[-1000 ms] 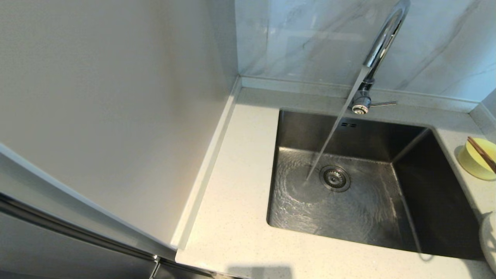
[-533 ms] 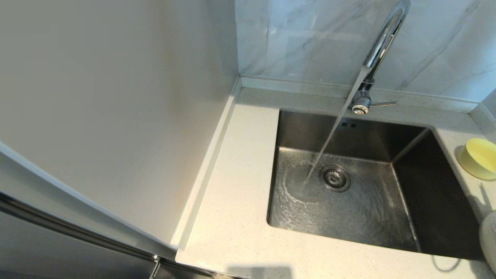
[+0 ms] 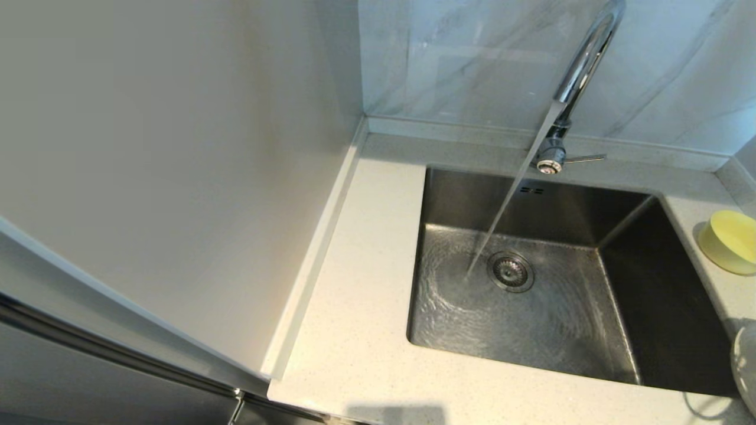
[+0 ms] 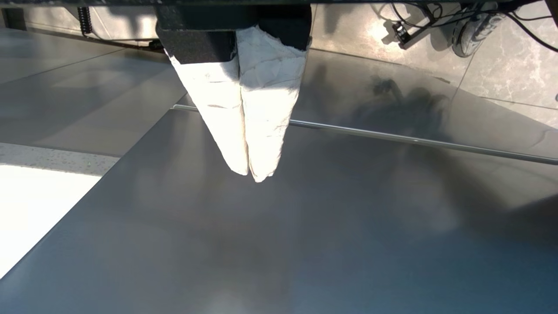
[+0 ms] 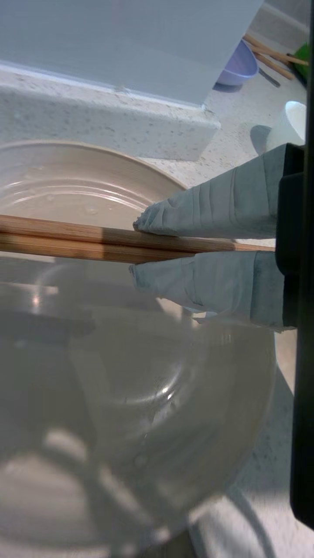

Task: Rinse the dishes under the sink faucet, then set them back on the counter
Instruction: Place the chopsticks on the table

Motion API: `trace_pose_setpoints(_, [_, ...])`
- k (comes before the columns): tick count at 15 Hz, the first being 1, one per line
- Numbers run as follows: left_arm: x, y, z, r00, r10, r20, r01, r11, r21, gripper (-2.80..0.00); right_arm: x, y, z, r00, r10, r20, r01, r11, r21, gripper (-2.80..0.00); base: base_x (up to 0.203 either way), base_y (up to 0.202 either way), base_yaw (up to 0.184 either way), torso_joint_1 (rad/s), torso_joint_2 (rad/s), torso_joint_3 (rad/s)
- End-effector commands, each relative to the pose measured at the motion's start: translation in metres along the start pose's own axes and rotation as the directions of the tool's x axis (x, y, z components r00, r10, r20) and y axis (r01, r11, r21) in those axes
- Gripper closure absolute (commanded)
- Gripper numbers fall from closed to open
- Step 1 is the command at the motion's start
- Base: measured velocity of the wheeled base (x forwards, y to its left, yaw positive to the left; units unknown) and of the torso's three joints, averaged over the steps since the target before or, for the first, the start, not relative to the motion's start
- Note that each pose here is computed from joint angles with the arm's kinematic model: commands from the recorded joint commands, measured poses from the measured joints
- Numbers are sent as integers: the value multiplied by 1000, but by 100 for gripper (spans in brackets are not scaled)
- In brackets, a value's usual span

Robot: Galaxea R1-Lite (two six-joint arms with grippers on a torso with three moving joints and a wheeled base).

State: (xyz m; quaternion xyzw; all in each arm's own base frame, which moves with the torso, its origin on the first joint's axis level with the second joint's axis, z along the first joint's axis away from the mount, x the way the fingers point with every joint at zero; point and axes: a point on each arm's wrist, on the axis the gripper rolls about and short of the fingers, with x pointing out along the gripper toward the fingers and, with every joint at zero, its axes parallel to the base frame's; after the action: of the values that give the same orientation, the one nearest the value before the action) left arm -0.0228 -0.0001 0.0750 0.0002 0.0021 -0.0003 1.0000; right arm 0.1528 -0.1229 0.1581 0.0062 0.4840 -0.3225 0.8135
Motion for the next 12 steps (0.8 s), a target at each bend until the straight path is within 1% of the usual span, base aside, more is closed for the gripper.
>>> trace_pose_setpoints(1, [0, 0, 0, 1000, 1, 0, -1, 1000, 0, 0, 6, -5, -4, 999, -9, -36, 9, 1000, 10, 0, 0, 0, 0, 0, 0, 0])
trace_pose_setpoints(5, [0, 0, 0, 1000, 0, 0, 0, 1000, 1, 0, 11, -9, -14, 998, 21, -63, -20, 1000, 14, 0, 0, 0, 0, 0, 0, 0])
trace_pose_setpoints(6, [0, 0, 0, 1000, 1, 0, -1, 1000, 1, 0, 11, -9, -15, 997, 23, -67, -23, 1000, 10, 0, 0, 0, 0, 0, 0, 0])
trace_pose_setpoints(7, [0, 0, 0, 1000, 1, 0, -1, 1000, 1, 0, 10, -9, -16, 998, 23, -66, -24, 1000, -11, 0, 0, 0, 0, 0, 0, 0])
trace_pose_setpoints(8, [0, 0, 0, 1000, 0, 0, 0, 1000, 0, 0, 9, -9, -16, 998, 23, -62, -24, 1000, -16, -280, 0, 0, 0, 0, 0, 0])
trace_pose_setpoints(12, [0, 0, 0, 1000, 0, 0, 0, 1000, 0, 0, 7, -9, -17, 998, 23, -52, -24, 1000, -18, -280, 0, 0, 0, 0, 0, 0])
